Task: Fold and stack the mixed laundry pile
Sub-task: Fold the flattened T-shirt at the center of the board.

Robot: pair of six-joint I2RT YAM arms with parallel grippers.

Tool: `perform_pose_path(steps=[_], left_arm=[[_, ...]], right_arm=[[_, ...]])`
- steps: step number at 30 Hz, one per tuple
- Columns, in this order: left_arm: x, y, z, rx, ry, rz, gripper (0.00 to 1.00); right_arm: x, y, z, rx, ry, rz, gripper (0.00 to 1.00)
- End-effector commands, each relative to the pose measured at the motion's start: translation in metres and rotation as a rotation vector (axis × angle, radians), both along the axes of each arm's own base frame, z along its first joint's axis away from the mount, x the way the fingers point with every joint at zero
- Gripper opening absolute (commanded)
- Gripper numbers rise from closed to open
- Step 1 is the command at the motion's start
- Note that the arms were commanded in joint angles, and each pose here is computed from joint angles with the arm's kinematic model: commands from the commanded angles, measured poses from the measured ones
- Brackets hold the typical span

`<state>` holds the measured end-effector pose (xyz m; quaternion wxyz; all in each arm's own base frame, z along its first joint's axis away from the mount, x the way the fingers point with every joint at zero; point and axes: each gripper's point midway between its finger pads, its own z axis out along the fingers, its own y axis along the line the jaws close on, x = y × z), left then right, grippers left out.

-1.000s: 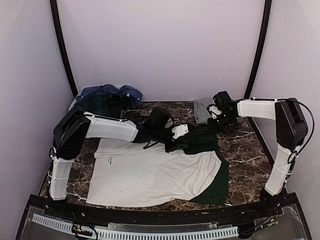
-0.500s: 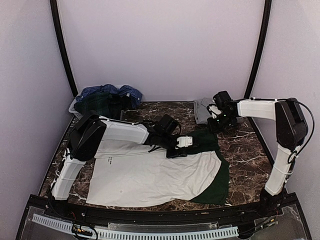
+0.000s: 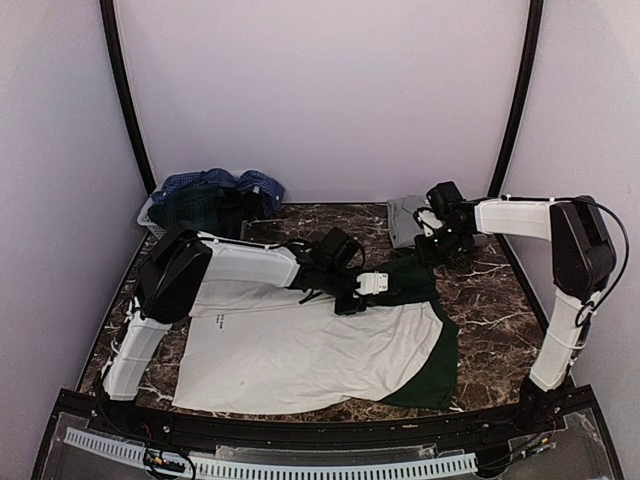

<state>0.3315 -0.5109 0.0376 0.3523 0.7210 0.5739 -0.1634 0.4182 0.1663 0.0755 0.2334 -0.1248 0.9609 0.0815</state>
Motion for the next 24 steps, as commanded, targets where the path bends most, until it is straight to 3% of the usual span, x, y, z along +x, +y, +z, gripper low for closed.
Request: perform_pose_path(steps=[1, 5, 12, 21, 22, 24], left_arm=[[-0.032, -0.005, 0.086, -0.145, 0.012, -0.052, 0.0], [-0.043, 0.004, 0.134, -0.241, 0.011, -0.038, 0.0], [-0.06, 0.016, 0.171, -0.331, 0.063, -0.019, 0.0], [-0.098, 0.028, 0.204, -0.424, 0.227, -0.056, 0.0], [-0.104, 0.028, 0.204, -0.424, 0.247, -0.065, 0.0], [-0.115, 0.029, 0.196, -0.404, 0.278, -0.074, 0.0]], right_arm=[[0.01, -0.003, 0.012, 0.009, -0.05, -0.001, 0.0], [0.017, -0.007, 0.017, 0.021, -0.072, -0.007, 0.0], [0.029, -0.014, 0.033, 0.02, -0.127, -0.01, 0.0], [-0.004, -0.009, 0.05, 0.097, -0.121, 0.029, 0.0], [-0.011, -0.007, 0.049, 0.113, -0.104, 0.039, 0.01], [-0.025, -0.004, 0.049, 0.136, -0.074, 0.044, 0.15]])
